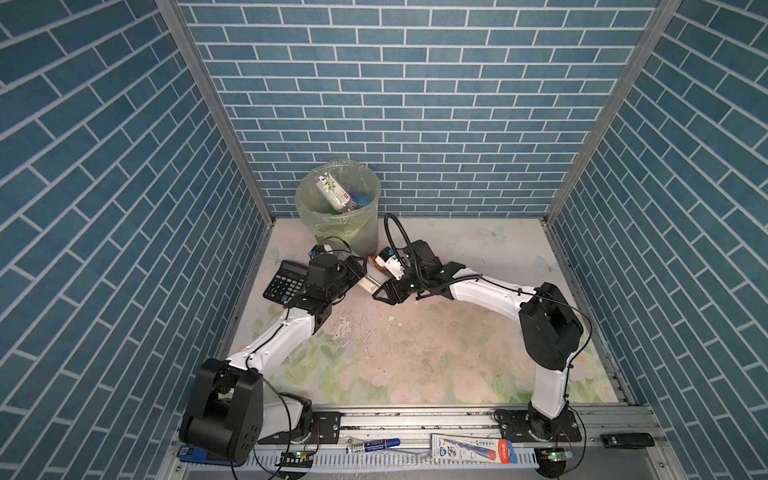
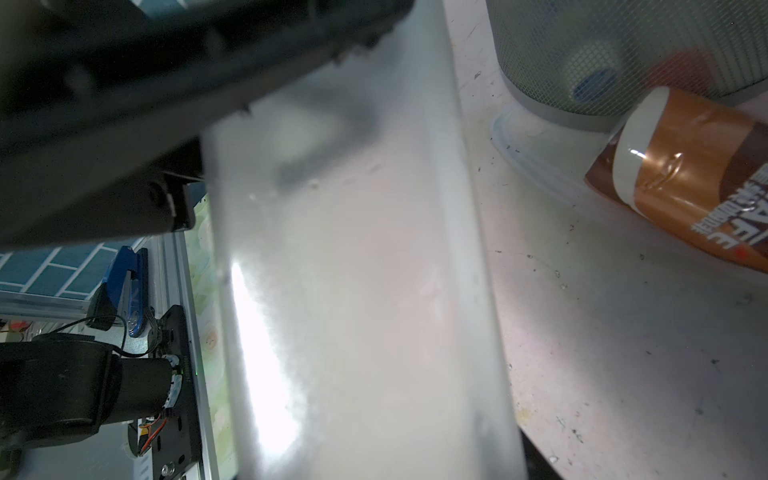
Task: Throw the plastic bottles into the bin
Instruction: 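Grasp the clear bottle's base with the left gripper while right holds it, then raise the clear bottle over the bin with the left gripper while right releases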
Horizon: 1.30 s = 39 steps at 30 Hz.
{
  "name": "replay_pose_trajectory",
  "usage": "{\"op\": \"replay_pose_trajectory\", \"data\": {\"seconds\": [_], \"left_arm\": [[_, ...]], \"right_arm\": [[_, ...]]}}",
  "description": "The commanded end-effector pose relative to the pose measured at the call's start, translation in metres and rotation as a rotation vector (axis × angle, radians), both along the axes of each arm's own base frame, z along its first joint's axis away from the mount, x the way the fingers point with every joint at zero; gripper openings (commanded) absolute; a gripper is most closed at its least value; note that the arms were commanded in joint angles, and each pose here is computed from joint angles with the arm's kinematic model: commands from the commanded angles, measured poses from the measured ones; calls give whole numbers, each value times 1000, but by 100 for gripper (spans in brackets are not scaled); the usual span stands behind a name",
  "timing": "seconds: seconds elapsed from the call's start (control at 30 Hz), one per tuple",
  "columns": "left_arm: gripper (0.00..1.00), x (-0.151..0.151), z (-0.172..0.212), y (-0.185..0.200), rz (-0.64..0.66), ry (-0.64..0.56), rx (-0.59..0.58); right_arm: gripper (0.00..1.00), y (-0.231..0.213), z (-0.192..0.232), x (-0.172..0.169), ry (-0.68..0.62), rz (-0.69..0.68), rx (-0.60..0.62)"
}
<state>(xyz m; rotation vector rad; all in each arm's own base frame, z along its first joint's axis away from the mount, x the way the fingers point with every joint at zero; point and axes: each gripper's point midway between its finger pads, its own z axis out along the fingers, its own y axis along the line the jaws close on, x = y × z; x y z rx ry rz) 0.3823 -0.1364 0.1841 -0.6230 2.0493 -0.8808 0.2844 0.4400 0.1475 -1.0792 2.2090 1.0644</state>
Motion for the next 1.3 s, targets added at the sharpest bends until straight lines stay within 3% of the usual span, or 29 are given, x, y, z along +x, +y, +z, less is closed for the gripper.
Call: {"op": "replay_pose_trajectory", "data": {"seconds": [0.0,0.27,0.7,0.9,1.27], "left_arm": [[70,3,4,1,8,-9,22],[56,2,5,1,9,-19,19],[56,4,39,9,-12,-67,166],[55,8,90,18,0,-166,253],[56,39,245,42,110,-502,475]], "right_arm": [[42,5,31,-4,-57,40,70],[45,4,36,-4,-60,38,83],[84,-14,64,1,-146,-5,72],[98,-28,101,8,-248,-49,98],[99,-38,187,30,-436,-137,178]]}}
